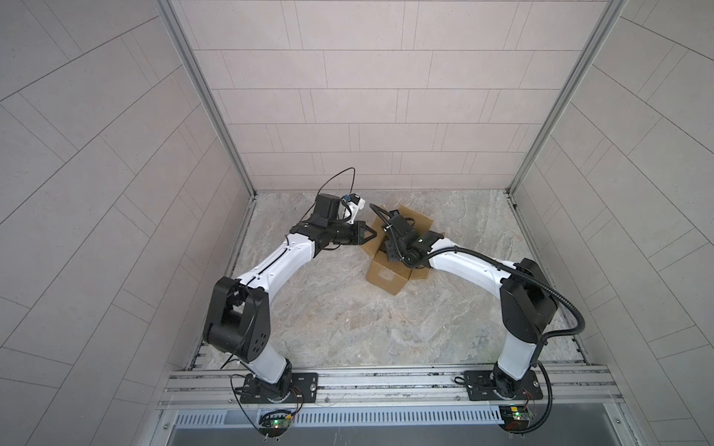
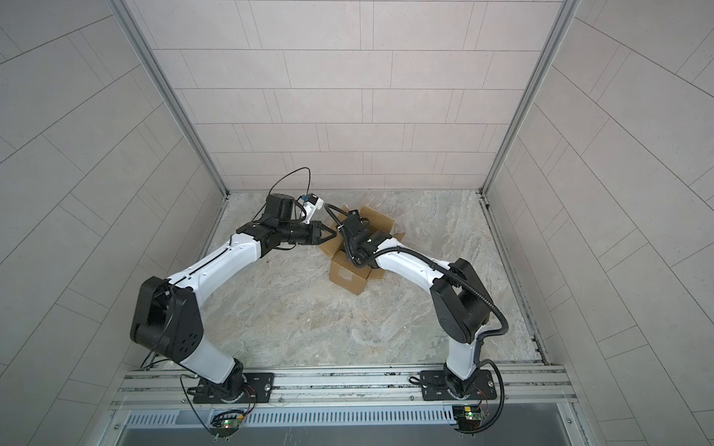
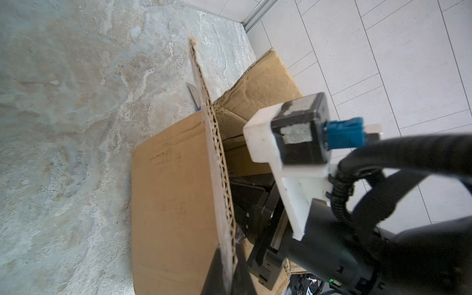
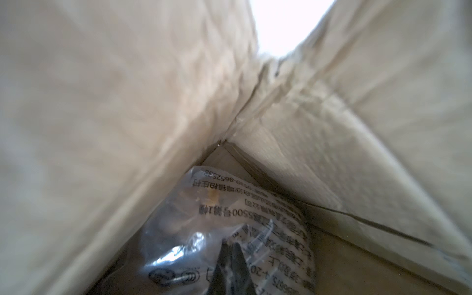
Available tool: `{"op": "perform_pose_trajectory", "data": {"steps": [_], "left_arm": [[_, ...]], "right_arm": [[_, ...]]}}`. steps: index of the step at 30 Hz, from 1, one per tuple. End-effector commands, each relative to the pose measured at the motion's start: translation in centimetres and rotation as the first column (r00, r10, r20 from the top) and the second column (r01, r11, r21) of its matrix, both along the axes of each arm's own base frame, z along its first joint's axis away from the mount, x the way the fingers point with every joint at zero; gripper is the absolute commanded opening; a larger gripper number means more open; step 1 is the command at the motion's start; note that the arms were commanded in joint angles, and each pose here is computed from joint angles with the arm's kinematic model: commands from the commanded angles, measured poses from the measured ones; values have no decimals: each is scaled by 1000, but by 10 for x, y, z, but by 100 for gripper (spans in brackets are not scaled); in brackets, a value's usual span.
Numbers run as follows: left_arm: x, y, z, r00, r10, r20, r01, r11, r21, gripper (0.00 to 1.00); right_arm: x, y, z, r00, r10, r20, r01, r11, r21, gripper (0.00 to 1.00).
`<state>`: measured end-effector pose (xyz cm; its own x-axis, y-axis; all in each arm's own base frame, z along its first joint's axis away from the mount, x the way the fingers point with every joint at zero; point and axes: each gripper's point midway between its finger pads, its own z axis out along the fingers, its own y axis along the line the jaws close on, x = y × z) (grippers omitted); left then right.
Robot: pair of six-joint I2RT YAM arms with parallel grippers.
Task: Unpack the express box
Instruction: 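Lower the right gripper into the box toward the black plastic bag, then close the right gripper on the printed plastic bag inside the box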
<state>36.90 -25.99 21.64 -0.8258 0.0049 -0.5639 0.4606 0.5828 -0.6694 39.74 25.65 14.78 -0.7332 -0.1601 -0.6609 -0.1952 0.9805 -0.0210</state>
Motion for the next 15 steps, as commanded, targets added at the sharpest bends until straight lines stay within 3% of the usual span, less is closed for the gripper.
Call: {"op": "perform_pose_trajectory", "data": {"steps": [1, 7, 15], "left_arm": [[5, -5, 8, 999, 6, 48, -5, 1000, -10, 0], [8, -3, 0, 999, 31, 31, -31, 1000, 6, 0], [11, -1, -2, 998, 52, 27, -52, 999, 11, 0]], "right_arm": [[-6, 15, 64, 993, 53, 105, -64, 992, 104, 0], [-6, 9, 131, 958, 35, 285, -90, 979, 184, 0], [-15, -4, 166, 938, 32, 344, -100, 979, 180, 0]]}}
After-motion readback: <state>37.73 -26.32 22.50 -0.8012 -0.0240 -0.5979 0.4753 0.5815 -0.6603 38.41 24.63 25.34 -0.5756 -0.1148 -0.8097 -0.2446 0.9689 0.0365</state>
